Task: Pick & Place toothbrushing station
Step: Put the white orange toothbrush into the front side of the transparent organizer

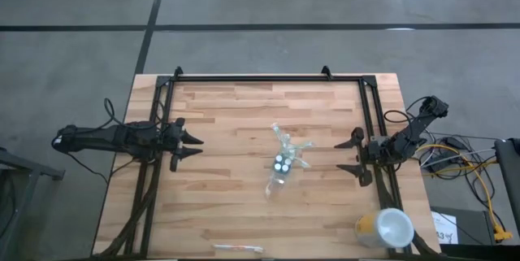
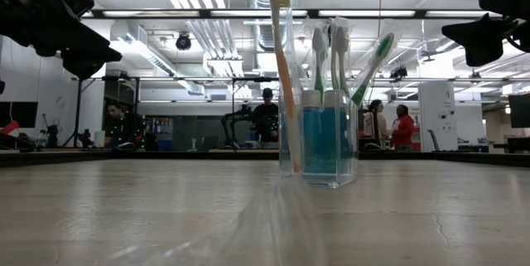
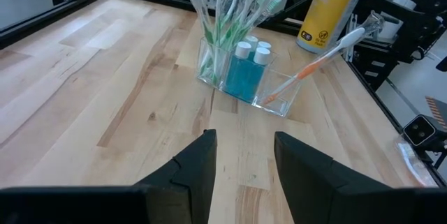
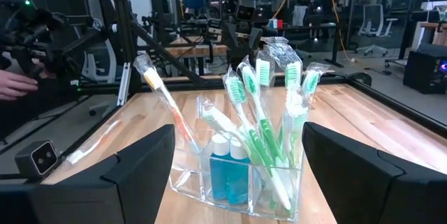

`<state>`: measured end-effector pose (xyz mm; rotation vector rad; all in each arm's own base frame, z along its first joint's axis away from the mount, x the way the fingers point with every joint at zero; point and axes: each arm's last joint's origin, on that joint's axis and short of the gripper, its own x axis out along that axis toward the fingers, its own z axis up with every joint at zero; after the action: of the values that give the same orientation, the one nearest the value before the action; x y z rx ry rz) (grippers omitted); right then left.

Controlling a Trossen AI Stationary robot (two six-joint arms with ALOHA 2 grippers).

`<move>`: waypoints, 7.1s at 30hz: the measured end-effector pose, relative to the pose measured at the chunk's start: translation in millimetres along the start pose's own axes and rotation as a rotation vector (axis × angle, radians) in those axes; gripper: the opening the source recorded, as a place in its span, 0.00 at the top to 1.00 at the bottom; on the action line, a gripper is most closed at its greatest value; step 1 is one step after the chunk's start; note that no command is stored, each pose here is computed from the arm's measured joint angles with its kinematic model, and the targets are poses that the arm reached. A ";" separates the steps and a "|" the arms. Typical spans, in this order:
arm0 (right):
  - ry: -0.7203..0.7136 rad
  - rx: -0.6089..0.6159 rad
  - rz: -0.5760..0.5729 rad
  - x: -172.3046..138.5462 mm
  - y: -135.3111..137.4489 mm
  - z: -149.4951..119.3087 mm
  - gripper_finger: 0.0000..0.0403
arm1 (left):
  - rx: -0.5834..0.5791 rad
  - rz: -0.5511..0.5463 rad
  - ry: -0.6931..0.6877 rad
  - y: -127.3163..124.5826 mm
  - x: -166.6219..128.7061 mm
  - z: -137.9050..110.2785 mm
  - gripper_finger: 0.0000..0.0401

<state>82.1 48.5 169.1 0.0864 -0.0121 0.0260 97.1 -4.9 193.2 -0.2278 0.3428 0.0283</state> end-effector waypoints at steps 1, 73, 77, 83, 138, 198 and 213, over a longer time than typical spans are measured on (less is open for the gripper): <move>0.000 0.000 0.000 0.0 0.0 0.0 0.23 | 0.000 0.000 0.000 0.0 0.0 0.0 0.63; 0.002 -0.006 -0.001 0.0 0.0 -0.2 0.25 | 0.107 -0.260 0.268 -41.9 43.0 85.7 0.63; 0.002 -0.001 -0.001 0.1 0.0 -0.2 0.24 | 0.137 -0.256 0.276 -57.2 43.8 79.8 0.63; 0.002 -0.001 -0.001 0.0 0.0 -0.2 0.23 | 0.216 -0.160 0.209 -88.3 44.5 72.1 0.63; 0.002 -0.002 0.000 0.0 0.0 -0.2 0.23 | 0.018 -0.309 0.514 -234.1 89.9 -63.2 0.63; 0.002 -0.001 -0.001 0.0 0.0 -0.2 0.25 | 0.064 0.045 0.629 -177.7 116.4 -39.2 0.99; 0.002 -0.003 -0.001 0.1 0.0 -0.2 0.23 | -0.065 0.323 0.725 -141.1 95.7 -21.0 0.98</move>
<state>82.1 48.5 168.8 0.0829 -0.0101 0.0256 189.6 -148.2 172.3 -0.2405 1.1000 0.2800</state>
